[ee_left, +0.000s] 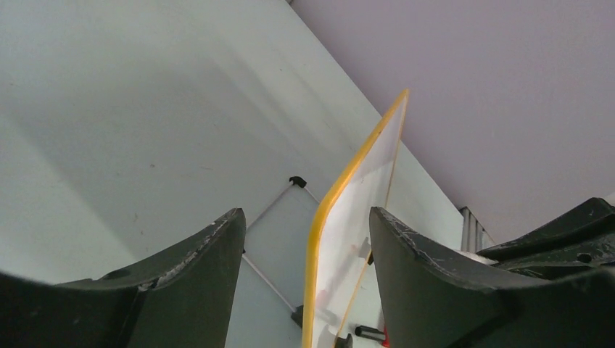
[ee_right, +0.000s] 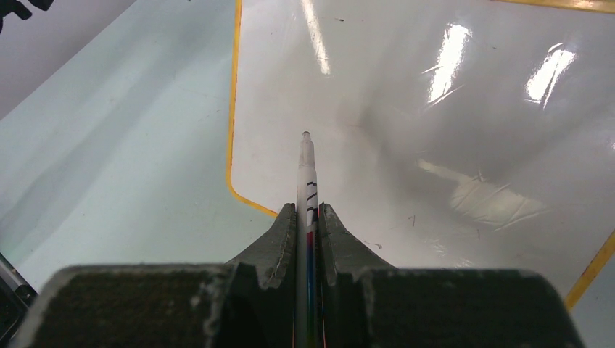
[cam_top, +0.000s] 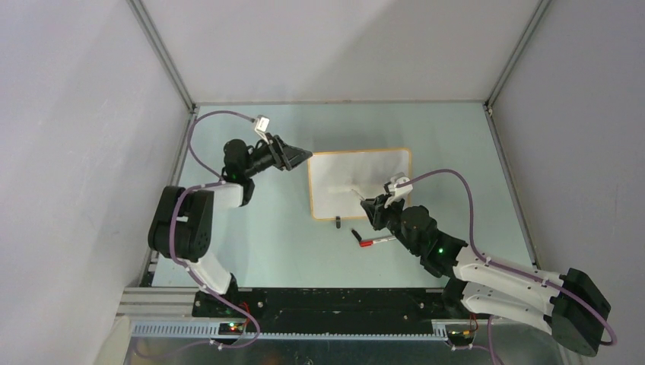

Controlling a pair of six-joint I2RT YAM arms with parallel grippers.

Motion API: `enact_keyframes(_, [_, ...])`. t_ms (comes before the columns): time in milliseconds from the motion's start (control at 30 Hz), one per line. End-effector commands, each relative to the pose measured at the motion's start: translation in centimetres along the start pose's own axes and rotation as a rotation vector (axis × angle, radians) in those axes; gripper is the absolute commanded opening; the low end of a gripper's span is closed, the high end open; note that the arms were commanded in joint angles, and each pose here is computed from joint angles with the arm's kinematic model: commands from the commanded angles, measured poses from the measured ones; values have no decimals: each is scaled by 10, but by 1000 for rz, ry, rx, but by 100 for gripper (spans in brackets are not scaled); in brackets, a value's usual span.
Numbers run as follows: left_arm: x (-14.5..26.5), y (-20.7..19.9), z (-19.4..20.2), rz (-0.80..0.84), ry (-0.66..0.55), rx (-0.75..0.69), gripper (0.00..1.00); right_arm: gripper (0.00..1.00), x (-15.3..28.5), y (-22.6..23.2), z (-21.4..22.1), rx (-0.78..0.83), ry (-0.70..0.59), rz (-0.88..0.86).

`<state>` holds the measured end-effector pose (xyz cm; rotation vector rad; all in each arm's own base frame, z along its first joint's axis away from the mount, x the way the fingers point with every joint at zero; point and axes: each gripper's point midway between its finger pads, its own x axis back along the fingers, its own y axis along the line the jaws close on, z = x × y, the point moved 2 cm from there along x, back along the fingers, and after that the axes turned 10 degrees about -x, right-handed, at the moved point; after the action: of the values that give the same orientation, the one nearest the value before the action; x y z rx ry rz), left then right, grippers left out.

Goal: Write a sentence on the whiteboard
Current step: Hold the whiteboard at the center of the board.

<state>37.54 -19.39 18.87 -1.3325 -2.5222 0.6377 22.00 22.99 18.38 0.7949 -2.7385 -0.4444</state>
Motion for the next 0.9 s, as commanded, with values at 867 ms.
enact_keyframes(867, [-31,-6,9,170,129,-31,50,0,2,3,-16,5,-65,6])
